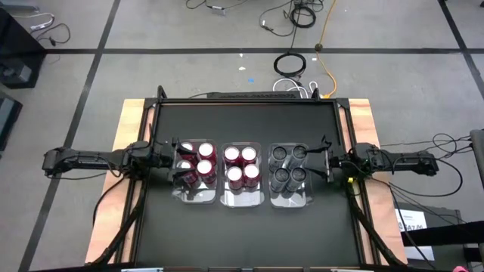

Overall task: Sort soda cans
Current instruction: Return to Home Position

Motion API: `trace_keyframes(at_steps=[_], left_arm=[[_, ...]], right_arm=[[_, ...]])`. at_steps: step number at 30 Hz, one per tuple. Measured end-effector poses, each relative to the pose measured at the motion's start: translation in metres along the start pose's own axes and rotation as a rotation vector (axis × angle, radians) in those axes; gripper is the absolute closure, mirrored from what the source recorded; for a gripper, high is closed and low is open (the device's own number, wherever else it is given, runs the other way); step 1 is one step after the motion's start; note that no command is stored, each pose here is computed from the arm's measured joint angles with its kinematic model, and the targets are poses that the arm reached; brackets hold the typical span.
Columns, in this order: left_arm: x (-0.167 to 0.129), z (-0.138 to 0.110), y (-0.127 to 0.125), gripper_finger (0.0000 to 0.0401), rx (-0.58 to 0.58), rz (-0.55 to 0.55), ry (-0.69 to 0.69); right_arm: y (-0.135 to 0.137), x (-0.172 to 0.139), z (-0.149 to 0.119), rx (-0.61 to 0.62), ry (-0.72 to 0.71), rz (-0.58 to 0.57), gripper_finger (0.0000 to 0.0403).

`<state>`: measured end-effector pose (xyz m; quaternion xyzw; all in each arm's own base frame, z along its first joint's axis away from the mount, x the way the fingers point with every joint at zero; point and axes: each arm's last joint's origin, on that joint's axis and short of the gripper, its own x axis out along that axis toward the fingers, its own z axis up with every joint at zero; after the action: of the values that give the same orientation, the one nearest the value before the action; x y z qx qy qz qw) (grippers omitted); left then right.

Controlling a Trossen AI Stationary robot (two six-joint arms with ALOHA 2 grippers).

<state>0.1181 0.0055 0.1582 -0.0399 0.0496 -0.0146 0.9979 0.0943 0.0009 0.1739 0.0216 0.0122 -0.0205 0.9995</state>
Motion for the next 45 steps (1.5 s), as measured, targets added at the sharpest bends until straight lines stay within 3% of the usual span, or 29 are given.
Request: trace_keyframes(at_steps=[45], left_arm=[[0.0000,0.0001,0.0000,0.0080,0.000,0.000,0.000]], right_arm=[[0.0000,0.0000,-0.0001,0.030,0.001,-0.001,0.0099]])
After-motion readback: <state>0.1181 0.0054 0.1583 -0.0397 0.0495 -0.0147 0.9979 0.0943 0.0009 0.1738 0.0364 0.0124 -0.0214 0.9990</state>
